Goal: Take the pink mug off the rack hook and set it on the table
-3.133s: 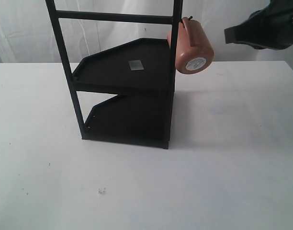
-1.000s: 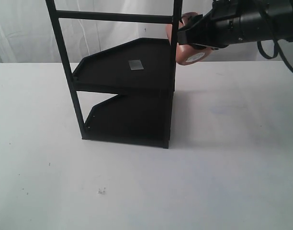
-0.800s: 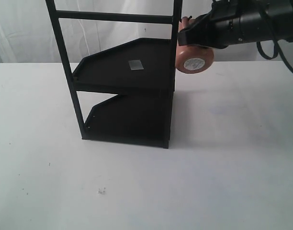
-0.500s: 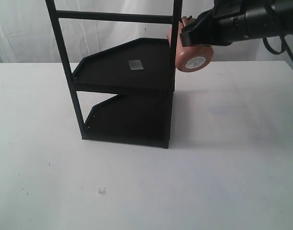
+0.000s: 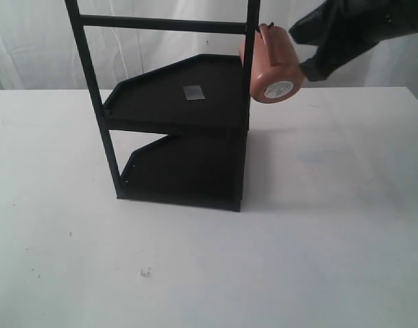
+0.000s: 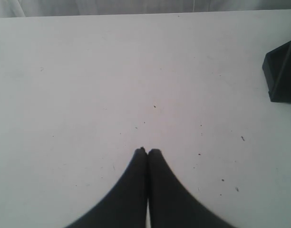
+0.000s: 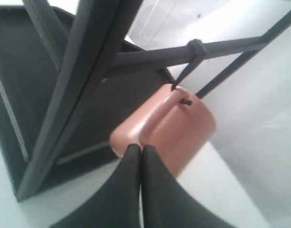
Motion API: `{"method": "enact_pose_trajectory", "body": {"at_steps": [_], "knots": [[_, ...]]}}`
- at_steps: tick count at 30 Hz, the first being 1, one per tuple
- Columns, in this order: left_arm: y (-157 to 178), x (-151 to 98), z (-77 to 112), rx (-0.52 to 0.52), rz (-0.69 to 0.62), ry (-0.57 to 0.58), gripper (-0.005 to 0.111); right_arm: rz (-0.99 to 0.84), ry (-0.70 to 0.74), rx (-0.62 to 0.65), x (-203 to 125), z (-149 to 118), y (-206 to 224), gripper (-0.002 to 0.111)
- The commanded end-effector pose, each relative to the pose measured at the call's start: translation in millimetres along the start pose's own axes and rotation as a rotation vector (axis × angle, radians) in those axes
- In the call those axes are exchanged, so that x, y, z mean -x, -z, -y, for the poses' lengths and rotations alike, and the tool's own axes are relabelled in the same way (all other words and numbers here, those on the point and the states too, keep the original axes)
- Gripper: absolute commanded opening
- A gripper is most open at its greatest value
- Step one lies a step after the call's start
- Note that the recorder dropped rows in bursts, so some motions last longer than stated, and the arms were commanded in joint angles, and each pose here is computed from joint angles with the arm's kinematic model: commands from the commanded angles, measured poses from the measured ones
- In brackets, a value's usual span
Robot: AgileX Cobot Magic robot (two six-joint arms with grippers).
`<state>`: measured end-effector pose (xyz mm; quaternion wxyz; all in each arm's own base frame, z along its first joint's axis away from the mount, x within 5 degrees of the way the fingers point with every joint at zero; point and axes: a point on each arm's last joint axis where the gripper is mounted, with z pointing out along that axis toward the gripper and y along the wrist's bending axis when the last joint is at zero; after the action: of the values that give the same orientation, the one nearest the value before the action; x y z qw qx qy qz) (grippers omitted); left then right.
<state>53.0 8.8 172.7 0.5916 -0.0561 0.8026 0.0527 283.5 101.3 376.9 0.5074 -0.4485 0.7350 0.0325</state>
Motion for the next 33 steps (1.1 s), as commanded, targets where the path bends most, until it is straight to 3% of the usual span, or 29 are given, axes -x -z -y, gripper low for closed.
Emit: {"method": "enact_pose_trajectory", "body": {"at_steps": [1,10,22,33], "knots": [[-0.1,-0.6,0.3,-0.005,0.004,0.002,0.0,-0.035,0.21,-0.088,7.7,1.5,35.6,0.0],[-0.1,-0.6,0.3,-0.005,0.004,0.002,0.0,0.046,0.044,-0.081,8.7,5.8,12.0,0.001],[-0.1,-0.6,0.3,-0.005,0.004,0.002,0.0,0.042,-0.143,-0.016,-6.8,7.7,-34.1,0.047],[-0.1,-0.6,0.3,-0.005,0.004,0.002,0.0,0.065,-0.269,-0.005,-20.9,10.5,-72.5,0.049]]}}
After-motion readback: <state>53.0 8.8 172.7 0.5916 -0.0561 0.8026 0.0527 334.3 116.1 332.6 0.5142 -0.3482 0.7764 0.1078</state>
